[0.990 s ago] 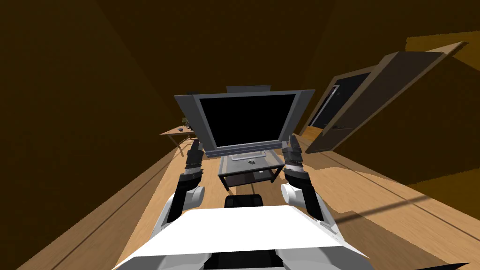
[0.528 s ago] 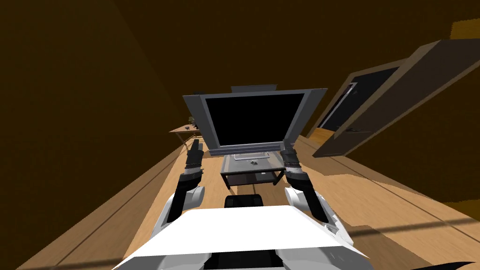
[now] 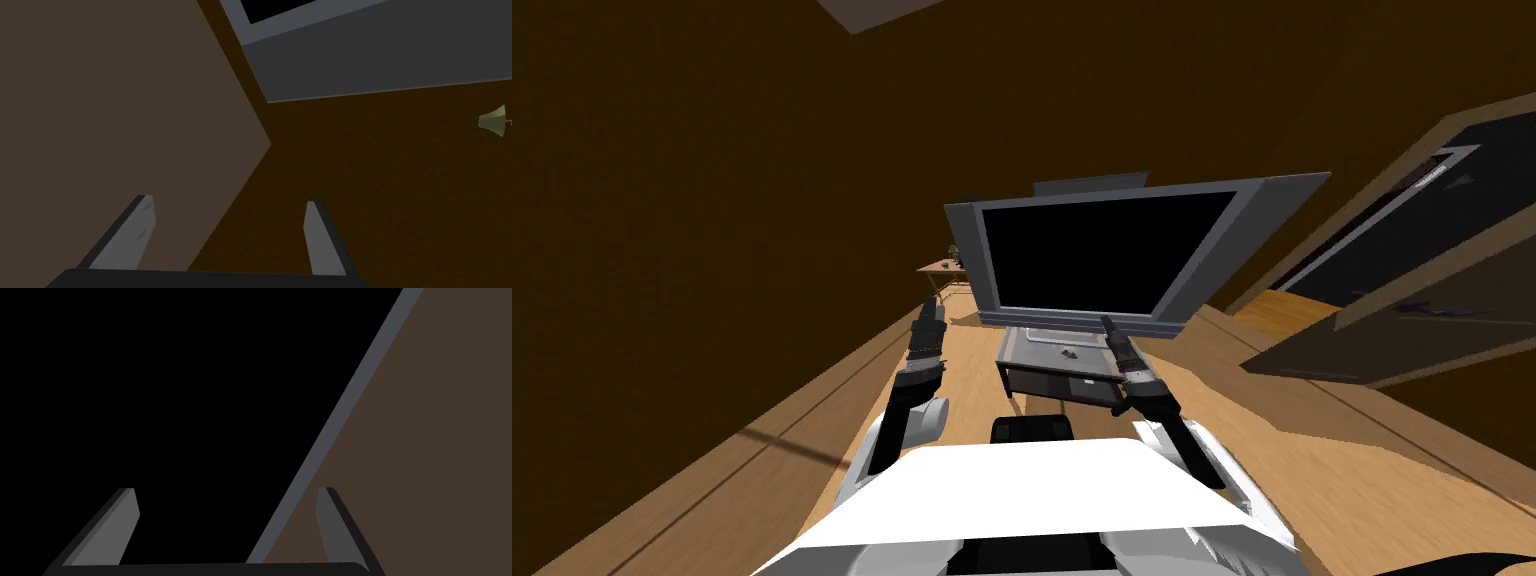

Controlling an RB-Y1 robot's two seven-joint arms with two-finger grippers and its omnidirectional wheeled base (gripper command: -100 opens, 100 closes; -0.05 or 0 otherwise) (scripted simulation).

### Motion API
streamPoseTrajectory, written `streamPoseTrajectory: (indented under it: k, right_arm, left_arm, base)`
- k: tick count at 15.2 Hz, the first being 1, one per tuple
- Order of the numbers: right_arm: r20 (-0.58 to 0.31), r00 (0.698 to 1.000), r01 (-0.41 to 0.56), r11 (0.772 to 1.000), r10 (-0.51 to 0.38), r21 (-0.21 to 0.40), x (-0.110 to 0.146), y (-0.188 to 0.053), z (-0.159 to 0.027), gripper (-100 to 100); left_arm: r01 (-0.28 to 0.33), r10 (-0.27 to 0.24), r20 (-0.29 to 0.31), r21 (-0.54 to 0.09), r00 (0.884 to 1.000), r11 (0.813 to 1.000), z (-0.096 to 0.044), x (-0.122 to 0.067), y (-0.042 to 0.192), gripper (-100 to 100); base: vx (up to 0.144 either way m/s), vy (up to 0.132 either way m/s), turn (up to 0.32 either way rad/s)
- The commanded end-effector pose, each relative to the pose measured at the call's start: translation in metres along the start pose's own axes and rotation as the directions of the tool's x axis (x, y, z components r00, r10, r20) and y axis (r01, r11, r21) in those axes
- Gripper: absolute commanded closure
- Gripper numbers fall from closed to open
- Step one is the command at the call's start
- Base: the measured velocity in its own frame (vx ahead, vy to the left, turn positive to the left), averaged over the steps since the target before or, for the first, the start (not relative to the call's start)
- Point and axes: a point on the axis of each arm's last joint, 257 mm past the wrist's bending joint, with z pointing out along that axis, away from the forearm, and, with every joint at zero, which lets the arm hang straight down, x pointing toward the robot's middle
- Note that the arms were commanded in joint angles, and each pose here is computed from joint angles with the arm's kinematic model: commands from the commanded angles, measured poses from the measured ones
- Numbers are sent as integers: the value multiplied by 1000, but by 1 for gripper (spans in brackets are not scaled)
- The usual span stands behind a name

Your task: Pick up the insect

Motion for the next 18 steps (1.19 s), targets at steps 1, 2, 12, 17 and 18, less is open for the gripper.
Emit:
streamPoseTrajectory:
  k: [1, 2, 12, 17, 18]
  right_arm:
    - [-34, 999, 19, 999, -18, 38, 10, -18, -6, -100]
    - [-72, 997, 42, 996, -36, 78, 18, -35, -16, -100]
    - [-280, 956, 177, 935, -89, 308, 55, -136, -100, -100]
    - [-366, 927, 239, 886, -87, 397, 67, -175, -147, -100]
    - [-407, 910, 271, 858, -81, 436, 71, -193, -173, -100]
  left_arm:
    - [0, 0, 0, 0, 1000, 1000, 0, 0, 0, 0]
    - [0, 0, 0, 0, 1000, 1000, 0, 0, 0, 0]
    - [0, 0, 0, 0, 1000, 1000, 0, 0, 0, 0]
    - [0, 0, 0, 0, 1000, 1000, 0, 0, 0, 0]
    - [0, 0, 0, 0, 1000, 1000, 0, 0, 0, 0]
  base:
    - [8, -31, 300]
    - [9, -22, 369]
    - [6, -27, 367]
    - [3, -29, 431]
    - [5, -34, 451]
